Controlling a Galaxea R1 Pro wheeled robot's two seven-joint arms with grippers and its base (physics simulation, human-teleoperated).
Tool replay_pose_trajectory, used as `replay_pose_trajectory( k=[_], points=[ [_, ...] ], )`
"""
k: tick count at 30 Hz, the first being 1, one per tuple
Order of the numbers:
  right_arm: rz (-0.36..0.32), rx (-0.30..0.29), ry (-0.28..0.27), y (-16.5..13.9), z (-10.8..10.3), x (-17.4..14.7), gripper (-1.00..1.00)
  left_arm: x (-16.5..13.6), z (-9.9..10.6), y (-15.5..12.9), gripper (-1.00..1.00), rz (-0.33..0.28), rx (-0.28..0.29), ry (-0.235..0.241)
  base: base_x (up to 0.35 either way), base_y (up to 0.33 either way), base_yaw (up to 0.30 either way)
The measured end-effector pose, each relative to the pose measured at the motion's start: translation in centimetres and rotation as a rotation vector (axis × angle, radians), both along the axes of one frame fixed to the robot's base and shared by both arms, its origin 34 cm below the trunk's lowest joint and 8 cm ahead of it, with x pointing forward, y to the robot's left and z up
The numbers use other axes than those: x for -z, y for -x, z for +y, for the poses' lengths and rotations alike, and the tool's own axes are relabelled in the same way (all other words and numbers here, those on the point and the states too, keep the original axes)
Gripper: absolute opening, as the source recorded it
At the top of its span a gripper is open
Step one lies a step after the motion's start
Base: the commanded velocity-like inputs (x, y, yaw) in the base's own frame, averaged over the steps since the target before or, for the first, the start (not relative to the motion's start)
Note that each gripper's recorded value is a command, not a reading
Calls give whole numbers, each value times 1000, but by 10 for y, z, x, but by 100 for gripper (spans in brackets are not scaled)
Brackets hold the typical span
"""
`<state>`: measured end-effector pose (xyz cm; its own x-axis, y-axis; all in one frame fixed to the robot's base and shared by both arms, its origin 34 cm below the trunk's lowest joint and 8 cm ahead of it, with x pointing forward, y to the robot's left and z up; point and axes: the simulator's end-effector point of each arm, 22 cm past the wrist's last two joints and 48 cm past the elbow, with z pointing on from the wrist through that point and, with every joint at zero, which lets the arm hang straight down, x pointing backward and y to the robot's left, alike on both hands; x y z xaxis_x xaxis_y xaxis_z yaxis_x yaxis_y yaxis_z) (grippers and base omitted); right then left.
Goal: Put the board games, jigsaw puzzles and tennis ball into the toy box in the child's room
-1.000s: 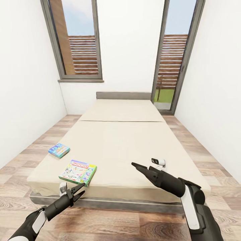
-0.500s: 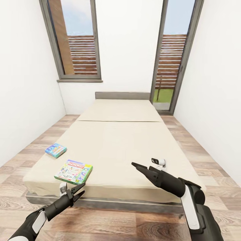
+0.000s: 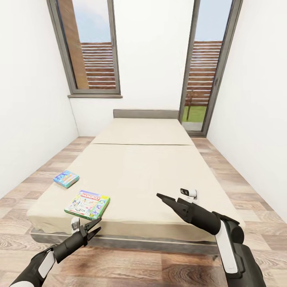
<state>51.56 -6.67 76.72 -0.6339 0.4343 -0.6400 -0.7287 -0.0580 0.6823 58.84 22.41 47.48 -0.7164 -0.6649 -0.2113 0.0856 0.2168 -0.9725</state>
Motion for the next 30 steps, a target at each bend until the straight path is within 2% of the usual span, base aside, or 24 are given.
replay_pose_trajectory(
  k=[11,30],
  points=[
    [1,-1,0,0,0,0,100,8,0,10,100,19,3,-1,53,0,0],
    [1,0,0,0,1,0,100,9,-1,10,100,19,3,-2,4,-10,0]
  ],
)
